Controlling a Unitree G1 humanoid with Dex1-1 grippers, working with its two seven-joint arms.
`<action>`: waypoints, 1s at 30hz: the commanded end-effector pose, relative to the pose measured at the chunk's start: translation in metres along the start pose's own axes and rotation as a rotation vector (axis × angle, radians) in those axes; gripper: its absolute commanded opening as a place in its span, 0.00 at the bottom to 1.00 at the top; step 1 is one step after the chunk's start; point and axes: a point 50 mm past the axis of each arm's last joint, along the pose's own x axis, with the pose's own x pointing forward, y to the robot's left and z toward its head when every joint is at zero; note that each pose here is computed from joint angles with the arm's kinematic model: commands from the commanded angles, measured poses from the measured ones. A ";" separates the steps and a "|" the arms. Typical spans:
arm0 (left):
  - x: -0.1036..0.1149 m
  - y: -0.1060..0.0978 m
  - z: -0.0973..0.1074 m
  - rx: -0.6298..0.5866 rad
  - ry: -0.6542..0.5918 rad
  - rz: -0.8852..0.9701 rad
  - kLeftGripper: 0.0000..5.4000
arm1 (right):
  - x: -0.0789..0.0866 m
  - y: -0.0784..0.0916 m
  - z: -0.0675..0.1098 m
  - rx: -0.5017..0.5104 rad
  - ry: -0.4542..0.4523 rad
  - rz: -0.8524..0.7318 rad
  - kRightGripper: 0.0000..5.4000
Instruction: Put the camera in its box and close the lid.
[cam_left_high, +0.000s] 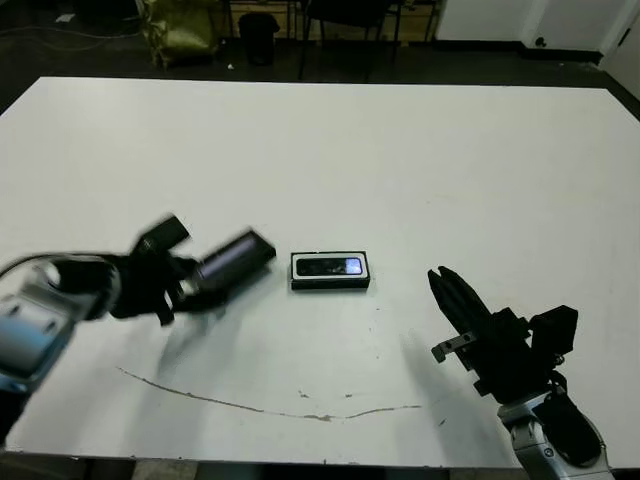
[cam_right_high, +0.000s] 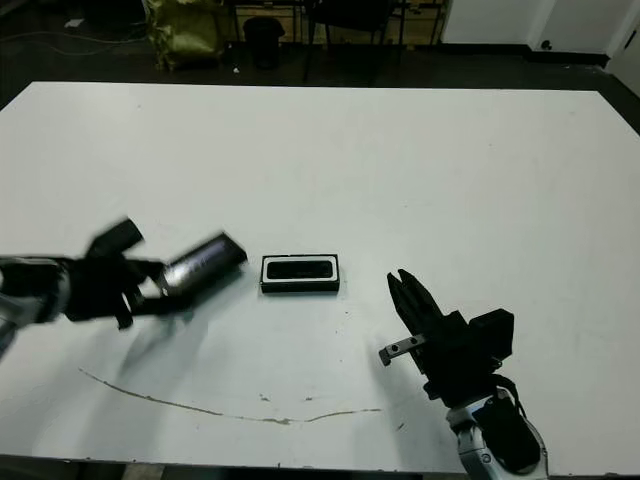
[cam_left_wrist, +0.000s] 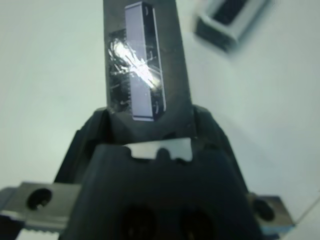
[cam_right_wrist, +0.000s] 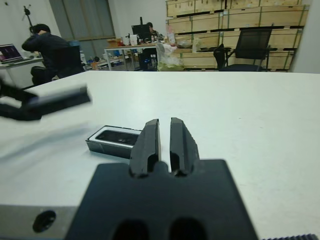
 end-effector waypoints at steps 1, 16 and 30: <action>-0.011 0.013 0.015 0.014 -0.011 0.038 0.44 | -0.002 0.000 -0.004 0.002 0.013 -0.009 0.00; 0.005 0.029 0.080 0.337 -0.100 -0.199 0.44 | -0.002 0.002 -0.004 0.006 -0.005 -0.005 0.00; 0.060 0.004 0.112 0.539 0.058 -0.381 0.44 | -0.002 0.002 -0.005 -0.006 -0.004 -0.028 0.00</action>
